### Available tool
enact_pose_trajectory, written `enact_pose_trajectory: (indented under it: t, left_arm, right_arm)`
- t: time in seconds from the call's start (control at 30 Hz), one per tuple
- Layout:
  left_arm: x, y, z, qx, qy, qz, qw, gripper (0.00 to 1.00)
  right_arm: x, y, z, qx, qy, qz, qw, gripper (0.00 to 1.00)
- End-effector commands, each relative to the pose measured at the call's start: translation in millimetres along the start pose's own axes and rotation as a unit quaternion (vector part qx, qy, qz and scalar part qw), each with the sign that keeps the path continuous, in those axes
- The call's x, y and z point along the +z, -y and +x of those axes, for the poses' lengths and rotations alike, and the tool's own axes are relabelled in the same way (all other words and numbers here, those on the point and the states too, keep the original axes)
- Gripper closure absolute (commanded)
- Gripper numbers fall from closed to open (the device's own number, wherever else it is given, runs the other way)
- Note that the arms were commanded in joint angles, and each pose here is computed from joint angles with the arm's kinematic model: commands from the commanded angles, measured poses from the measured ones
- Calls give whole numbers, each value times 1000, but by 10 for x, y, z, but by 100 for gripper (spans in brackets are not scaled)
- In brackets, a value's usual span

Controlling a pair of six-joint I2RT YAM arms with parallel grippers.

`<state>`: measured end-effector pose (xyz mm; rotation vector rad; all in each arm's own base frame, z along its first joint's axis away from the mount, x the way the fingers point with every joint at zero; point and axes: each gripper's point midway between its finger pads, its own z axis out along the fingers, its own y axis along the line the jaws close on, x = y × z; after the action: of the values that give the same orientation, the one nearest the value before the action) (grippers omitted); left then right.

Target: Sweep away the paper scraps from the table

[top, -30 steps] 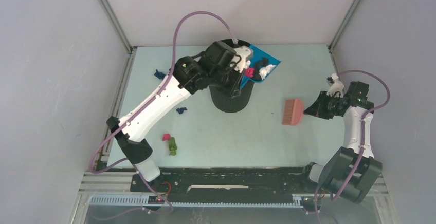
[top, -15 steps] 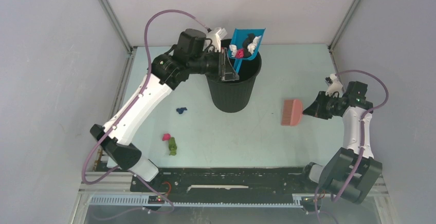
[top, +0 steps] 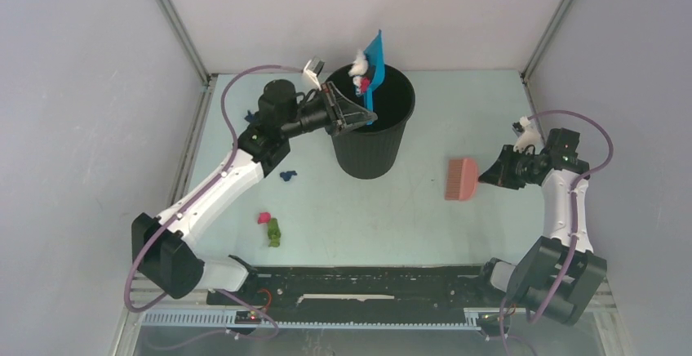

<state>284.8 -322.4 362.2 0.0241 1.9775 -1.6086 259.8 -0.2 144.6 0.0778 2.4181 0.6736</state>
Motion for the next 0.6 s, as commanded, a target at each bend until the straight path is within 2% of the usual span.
enact_pose_trajectory:
  t: [0.0, 0.27, 0.37, 0.57]
  left_arm:
    - [-228, 444, -225, -61, 62, 115, 990, 100]
    - [-388, 552, -215, -180, 48, 260, 948, 100]
    - [-436, 597, -224, -200, 43, 284, 937, 100]
    - [-434, 558, -225, -219, 40, 293, 930, 100]
  right_arm:
    - [-19, -1, -53, -22, 13, 6, 1000, 100]
    - [-9, 5, -56, -23, 12, 7, 1000, 100]
    - [-7, 2, -53, -24, 11, 6, 1000, 100]
    - [-3, 9, -54, -24, 11, 7, 1000, 100]
